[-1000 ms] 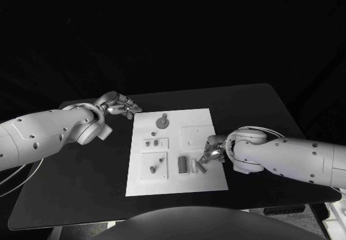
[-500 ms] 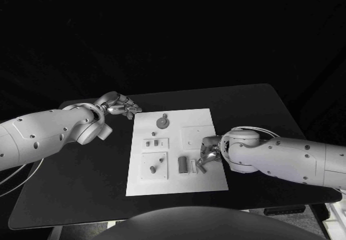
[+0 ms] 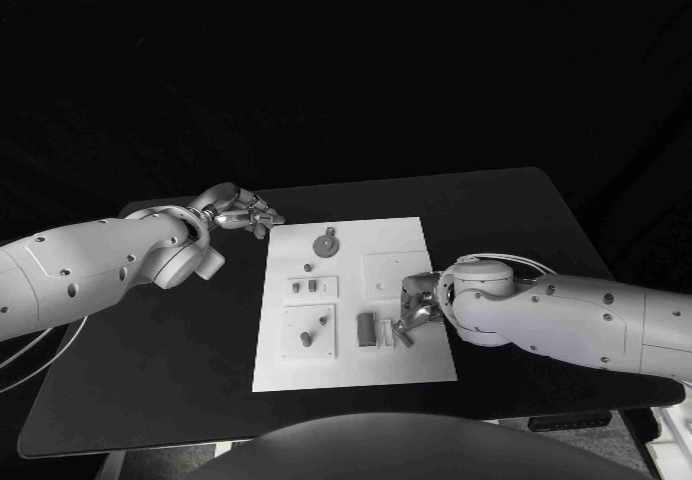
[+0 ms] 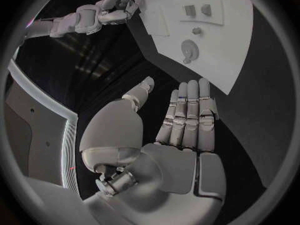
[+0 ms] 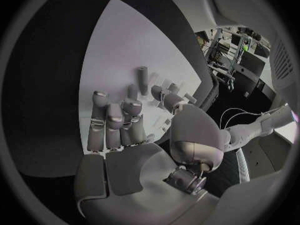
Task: Assemble the parts on the task board
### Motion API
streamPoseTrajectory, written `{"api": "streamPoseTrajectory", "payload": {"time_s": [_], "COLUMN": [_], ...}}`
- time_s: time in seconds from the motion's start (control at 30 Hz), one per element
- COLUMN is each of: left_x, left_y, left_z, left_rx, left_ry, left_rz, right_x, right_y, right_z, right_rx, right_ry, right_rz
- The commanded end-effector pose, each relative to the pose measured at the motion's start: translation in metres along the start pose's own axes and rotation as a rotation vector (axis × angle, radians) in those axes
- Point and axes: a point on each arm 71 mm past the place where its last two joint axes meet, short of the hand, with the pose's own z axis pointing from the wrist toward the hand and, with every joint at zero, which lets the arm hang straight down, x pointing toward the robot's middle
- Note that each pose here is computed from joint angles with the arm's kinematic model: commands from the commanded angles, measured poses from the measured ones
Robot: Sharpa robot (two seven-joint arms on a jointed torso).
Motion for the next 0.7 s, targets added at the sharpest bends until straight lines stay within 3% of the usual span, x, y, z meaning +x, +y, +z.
{"api": "streamPoseTrajectory", "payload": {"time_s": [0.03, 0.7], "left_x": [0.0014, 0.0008], "left_y": [-0.0016, -0.0008], "left_z": [0.0001, -0.0004], "left_rx": [0.008, 0.005], "left_ry": [0.014, 0.015], "left_rz": [-0.001, -0.001], "right_x": [0.005, 0.016], "right_y": [0.0, 0.004], "right_z": [0.001, 0.006], "right_rx": [0.008, 0.009], "right_ry": [0.031, 0.074], "right_rz": [-0.054, -0.089]}}
